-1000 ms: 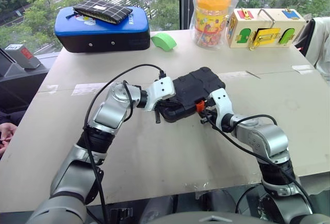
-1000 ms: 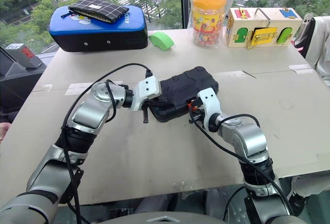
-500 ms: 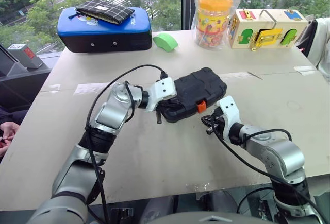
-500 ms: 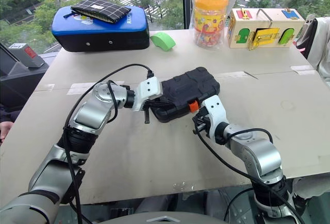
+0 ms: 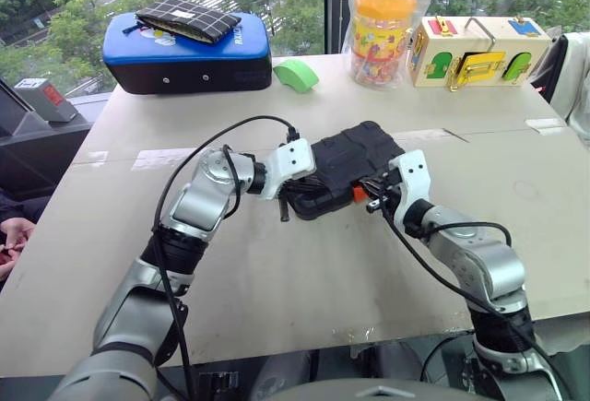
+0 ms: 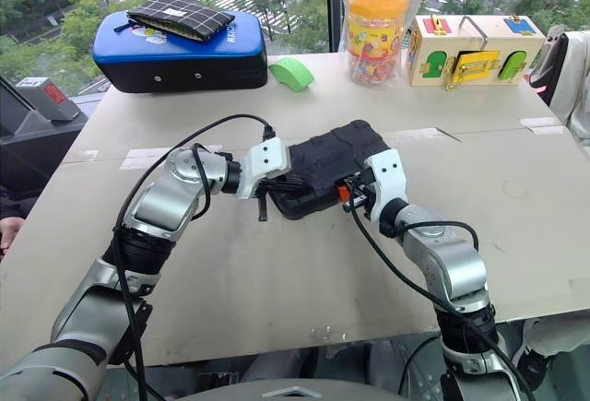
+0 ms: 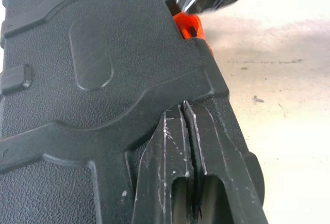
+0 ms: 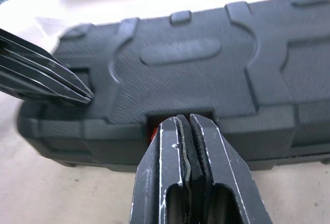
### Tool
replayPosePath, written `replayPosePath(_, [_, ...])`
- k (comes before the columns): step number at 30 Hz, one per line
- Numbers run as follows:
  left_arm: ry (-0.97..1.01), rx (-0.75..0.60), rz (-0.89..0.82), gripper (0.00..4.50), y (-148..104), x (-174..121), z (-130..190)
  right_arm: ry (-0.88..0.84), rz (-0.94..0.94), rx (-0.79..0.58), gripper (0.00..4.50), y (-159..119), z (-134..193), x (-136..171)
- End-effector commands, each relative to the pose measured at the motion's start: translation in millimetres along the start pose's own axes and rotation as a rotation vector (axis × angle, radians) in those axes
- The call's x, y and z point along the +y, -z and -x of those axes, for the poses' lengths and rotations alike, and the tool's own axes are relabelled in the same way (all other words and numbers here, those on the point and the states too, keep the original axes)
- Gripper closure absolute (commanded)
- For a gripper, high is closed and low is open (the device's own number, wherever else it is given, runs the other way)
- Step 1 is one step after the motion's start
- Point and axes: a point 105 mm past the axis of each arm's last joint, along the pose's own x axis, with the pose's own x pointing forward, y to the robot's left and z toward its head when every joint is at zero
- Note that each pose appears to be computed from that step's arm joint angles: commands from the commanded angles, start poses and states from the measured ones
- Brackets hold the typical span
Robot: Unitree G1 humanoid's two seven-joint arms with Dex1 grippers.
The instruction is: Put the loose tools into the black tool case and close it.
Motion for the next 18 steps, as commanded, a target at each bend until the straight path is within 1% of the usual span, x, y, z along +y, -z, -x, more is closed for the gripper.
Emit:
replayPosePath(1, [0.096,0.131,0.101,4.50,41.2,-23.5,-15.4,-0.009,0.013,0.064,4.47,17.6,-2.4,3.6])
replayPosePath(7, [0.094,0.132,0.105,4.50,42.4,-24.9,-15.0,-0.013,0.043,0.137,4.47,36.5,-12.2,8.7])
replayPosePath(10, [0.094,0.132,0.106,4.50,42.7,-25.5,-15.3,0.000,0.077,0.209,4.47,56.8,-16.9,8.6])
replayPosePath(15, [0.092,0.134,0.106,4.50,42.4,-25.8,-14.9,0.029,0.042,0.290,4.47,86.4,-16.9,5.6])
replayPosePath(18, [0.091,0.135,0.108,4.50,42.4,-25.8,-14.6,0.034,0.030,0.331,4.47,99.6,-15.3,4.3])
